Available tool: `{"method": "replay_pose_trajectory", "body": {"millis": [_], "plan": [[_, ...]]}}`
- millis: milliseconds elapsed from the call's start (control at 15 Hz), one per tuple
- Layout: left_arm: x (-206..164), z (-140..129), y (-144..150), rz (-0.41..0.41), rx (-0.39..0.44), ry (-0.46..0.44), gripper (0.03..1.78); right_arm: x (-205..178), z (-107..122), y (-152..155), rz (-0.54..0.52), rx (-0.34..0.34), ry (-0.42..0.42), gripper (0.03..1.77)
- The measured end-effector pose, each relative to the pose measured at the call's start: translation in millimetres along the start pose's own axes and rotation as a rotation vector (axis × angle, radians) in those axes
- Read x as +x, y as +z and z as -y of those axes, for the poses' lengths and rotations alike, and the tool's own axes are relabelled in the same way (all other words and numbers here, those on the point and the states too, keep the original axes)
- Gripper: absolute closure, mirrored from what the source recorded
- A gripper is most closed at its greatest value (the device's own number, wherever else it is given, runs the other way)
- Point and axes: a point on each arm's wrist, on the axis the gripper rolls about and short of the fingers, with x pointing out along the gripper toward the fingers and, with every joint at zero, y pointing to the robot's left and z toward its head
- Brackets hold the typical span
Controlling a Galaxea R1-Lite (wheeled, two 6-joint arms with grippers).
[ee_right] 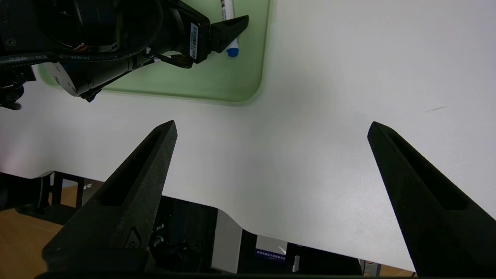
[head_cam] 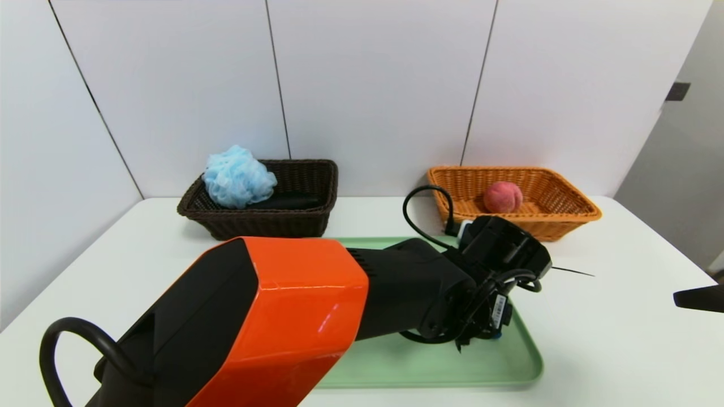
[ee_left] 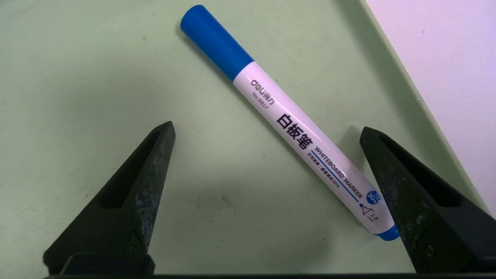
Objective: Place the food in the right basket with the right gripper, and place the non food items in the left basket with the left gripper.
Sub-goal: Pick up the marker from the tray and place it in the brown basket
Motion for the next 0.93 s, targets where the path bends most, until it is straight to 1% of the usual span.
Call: {"method": "replay_pose_trajectory", "body": {"millis": [400, 667, 933], "plan": [[-5.1, -0.9, 3.8, 0.010, 0.006, 0.001, 0.12, -4.4, -0.6, -0.5, 0.024, -0.005, 0.007, 0.10], [-8.0, -1.2, 5.8, 0.015, 0.006, 0.000, 0.12, -4.5, -0.6, -1.6, 0.020, -0.003, 0.014, 0.10], [-10.2, -8.1, 12.1, 0.031, 0.029, 0.015, 0.12, -5.8, -1.0, -2.9, 0.021, -0.004, 0.018, 0.10]]}}
